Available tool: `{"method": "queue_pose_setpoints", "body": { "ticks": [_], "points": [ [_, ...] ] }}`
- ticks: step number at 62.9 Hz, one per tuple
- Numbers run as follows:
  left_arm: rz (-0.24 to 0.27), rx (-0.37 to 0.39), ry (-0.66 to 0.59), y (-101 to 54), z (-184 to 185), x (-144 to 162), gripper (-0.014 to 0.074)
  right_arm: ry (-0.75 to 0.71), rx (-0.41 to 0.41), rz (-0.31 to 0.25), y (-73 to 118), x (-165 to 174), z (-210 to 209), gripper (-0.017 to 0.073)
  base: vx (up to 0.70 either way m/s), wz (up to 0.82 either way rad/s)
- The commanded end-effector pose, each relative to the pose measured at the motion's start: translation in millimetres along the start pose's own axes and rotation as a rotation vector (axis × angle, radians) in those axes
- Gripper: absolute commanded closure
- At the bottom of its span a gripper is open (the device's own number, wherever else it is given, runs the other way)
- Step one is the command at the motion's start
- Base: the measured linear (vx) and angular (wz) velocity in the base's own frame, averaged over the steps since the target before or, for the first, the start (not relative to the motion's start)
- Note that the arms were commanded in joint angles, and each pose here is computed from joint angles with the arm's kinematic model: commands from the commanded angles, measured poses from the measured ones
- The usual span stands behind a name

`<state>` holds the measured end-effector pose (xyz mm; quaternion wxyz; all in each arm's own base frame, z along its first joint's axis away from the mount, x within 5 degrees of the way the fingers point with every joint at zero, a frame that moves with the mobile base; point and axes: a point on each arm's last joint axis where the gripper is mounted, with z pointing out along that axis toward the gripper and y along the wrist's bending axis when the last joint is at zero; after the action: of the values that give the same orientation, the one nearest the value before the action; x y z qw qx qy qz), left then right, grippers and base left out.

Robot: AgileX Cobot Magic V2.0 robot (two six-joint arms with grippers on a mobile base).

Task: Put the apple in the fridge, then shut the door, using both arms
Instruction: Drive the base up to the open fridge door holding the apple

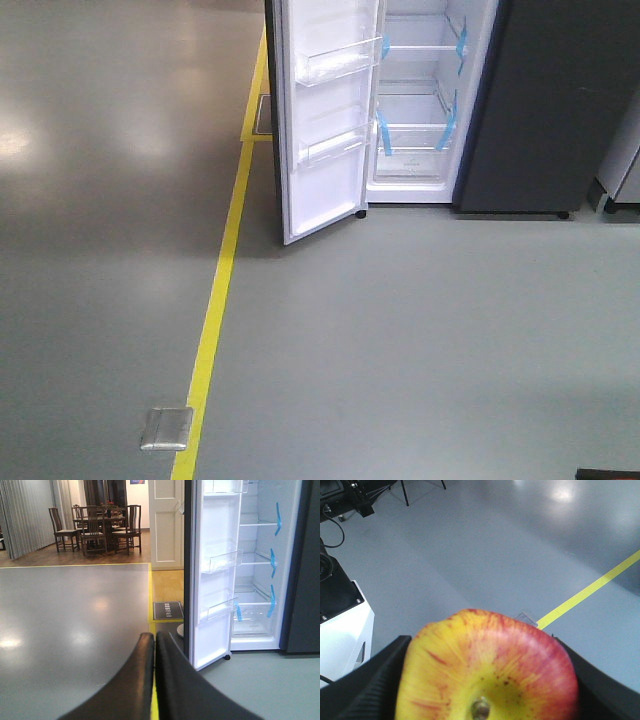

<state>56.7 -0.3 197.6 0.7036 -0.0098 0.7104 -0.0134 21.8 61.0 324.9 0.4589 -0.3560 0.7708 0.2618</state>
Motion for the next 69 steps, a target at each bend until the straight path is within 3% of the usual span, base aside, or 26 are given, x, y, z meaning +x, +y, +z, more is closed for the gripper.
{"method": "queue_pose_setpoints", "body": {
  "ticks": [1,69],
  "points": [
    [-0.010,0.009,-0.070,-0.4,-0.5,-0.4,0.0600,-0.079,0.000,0.010,0.7,-12.8,-3.4,0.0169,0.25,-0.01],
    [-0.010,0.009,-0.070,-0.4,-0.5,-0.4,0.0600,-0.079,0.000,0.010,0.7,-12.8,-3.4,0.0169,0.23,0.00]
  ]
}}
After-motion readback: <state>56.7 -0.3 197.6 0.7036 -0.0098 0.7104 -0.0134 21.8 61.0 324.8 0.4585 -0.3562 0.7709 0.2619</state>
